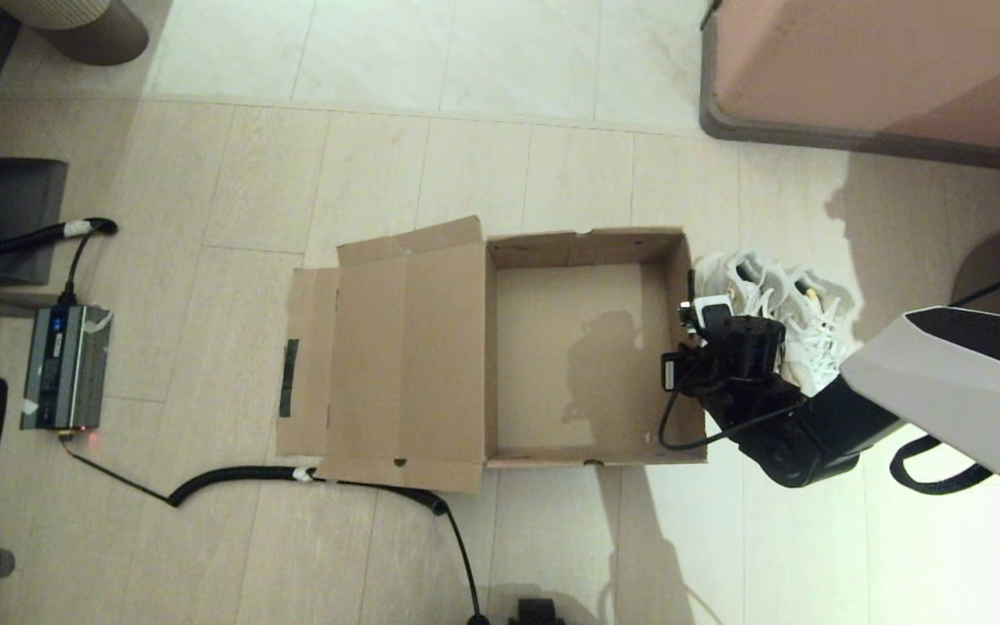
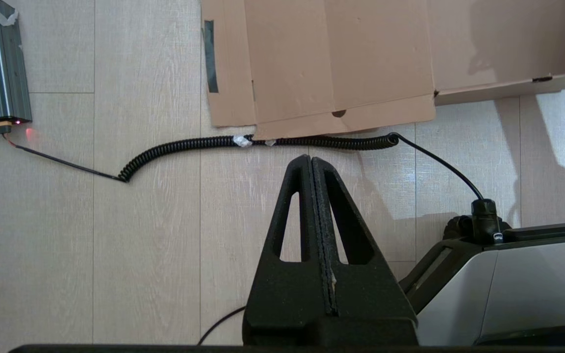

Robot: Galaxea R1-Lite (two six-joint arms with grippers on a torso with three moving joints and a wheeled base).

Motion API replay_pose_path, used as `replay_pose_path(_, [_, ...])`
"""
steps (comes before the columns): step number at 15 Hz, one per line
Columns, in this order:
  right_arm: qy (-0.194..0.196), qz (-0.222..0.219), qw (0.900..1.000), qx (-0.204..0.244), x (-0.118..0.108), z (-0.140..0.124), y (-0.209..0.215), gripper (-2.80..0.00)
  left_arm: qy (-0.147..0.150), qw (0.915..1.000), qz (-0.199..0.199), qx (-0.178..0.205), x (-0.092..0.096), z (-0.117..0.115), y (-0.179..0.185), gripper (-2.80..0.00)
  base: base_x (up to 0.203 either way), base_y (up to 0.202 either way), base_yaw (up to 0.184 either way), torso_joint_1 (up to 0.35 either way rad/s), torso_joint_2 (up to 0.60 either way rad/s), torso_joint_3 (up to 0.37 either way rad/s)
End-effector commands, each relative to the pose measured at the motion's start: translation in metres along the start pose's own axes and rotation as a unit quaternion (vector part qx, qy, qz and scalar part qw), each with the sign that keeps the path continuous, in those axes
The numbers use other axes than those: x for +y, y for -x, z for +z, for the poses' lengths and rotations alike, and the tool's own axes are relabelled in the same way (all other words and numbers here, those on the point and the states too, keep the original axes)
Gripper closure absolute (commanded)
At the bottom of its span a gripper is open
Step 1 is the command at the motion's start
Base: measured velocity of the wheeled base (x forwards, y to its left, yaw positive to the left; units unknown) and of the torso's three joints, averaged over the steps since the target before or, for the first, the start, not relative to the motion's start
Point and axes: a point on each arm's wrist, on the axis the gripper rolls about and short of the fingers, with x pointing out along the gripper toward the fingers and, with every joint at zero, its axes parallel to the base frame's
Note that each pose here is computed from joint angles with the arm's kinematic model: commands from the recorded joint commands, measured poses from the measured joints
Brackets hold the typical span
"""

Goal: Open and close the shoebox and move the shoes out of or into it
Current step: Put the shoes into the shoe box

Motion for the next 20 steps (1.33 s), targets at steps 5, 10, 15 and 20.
replay_pose_path(5, [0.001,0.002,1.000,0.001,0.001,-0.005,0.006,-2.80,0.000,1.0000,0.000,0.004,0.000,-0.002,-0.001,0.00,0.000,0.000,0.000,0.000,0.00,0.000])
replay_pose_path(10, [-0.025,-0.014,0.998,-0.052,-0.022,0.044,0.029,-2.80,0.000,1.0000,0.000,0.004,0.000,-0.002,-0.001,0.00,0.000,0.000,0.000,0.000,0.00,0.000])
replay_pose_path(15, [-0.034,-0.062,0.994,-0.080,-0.104,0.072,0.015,-2.80,0.000,1.0000,0.000,0.004,0.000,-0.002,-0.001,0.00,0.000,0.000,0.000,0.000,0.00,0.000])
replay_pose_path(20, [-0.033,-0.047,0.993,-0.101,-0.141,0.073,-0.030,-2.80,0.000,1.0000,-0.001,0.004,0.000,-0.002,-0.001,0.00,0.000,0.000,0.000,0.000,0.00,0.000])
